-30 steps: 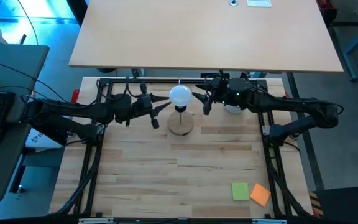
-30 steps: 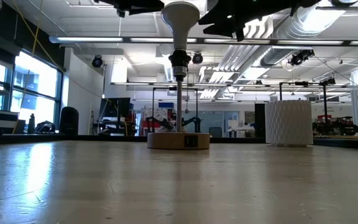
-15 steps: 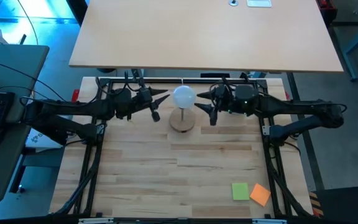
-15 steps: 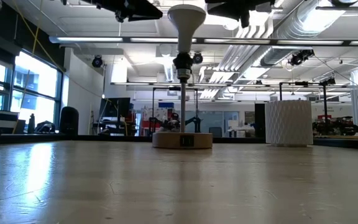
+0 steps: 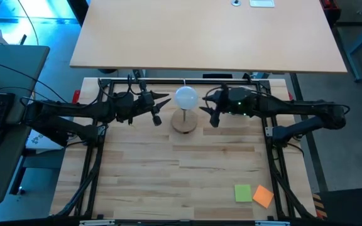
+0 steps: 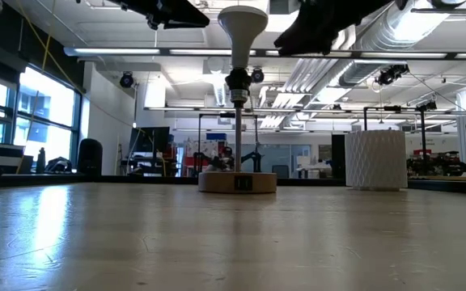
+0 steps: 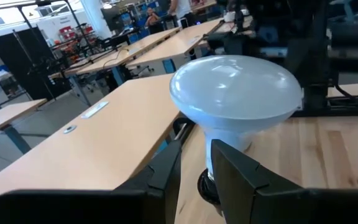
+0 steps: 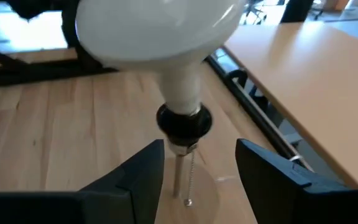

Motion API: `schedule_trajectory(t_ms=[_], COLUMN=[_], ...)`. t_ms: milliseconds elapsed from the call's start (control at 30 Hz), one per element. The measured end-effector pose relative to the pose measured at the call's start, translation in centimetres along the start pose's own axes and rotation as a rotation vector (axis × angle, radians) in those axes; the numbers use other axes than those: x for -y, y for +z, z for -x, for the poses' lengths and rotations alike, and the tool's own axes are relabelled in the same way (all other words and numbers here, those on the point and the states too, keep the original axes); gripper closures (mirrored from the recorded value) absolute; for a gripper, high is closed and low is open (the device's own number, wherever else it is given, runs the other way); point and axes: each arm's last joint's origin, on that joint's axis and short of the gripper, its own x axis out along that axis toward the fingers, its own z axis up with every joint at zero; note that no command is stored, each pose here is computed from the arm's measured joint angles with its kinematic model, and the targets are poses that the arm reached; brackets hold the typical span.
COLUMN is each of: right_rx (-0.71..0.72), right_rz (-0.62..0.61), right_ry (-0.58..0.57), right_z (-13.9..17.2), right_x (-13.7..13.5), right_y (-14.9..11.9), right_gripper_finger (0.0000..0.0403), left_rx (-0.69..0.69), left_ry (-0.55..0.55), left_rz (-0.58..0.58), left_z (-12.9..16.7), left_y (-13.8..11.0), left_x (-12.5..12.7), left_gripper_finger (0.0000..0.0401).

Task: Screw lightbulb
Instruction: Insert the white lightbulb into the desk lamp

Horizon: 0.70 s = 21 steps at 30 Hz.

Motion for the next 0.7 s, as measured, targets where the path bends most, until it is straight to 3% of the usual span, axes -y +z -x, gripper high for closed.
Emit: schedule_trajectory(t_ms=[233, 400, 700], right_rx=[0.064, 0.09, 0.199], right_rz=[0.107, 0.097, 0.142], right_ry=[0.042, 0.047, 0.086], right_z=[-3.3, -5.4, -8.2], right_x=[-0.4, 0.4, -0.1], right_y=[-0.2, -0.6, -1.0], right_gripper_finger=[0.0176, 0.0145, 0.0141], left_rx=[0.003, -0.015, -0.01], left_ry=[-0.01, -0.022, -0.023], left_rz=[0.015, 0.016, 0.019], left_z=[0.1, 0.2, 0.2], left_y=[0.1, -0.1, 0.0], left_x=[0.3, 0.5, 0.5], left_gripper_finger=[0.0319, 0.0319, 0.0319])
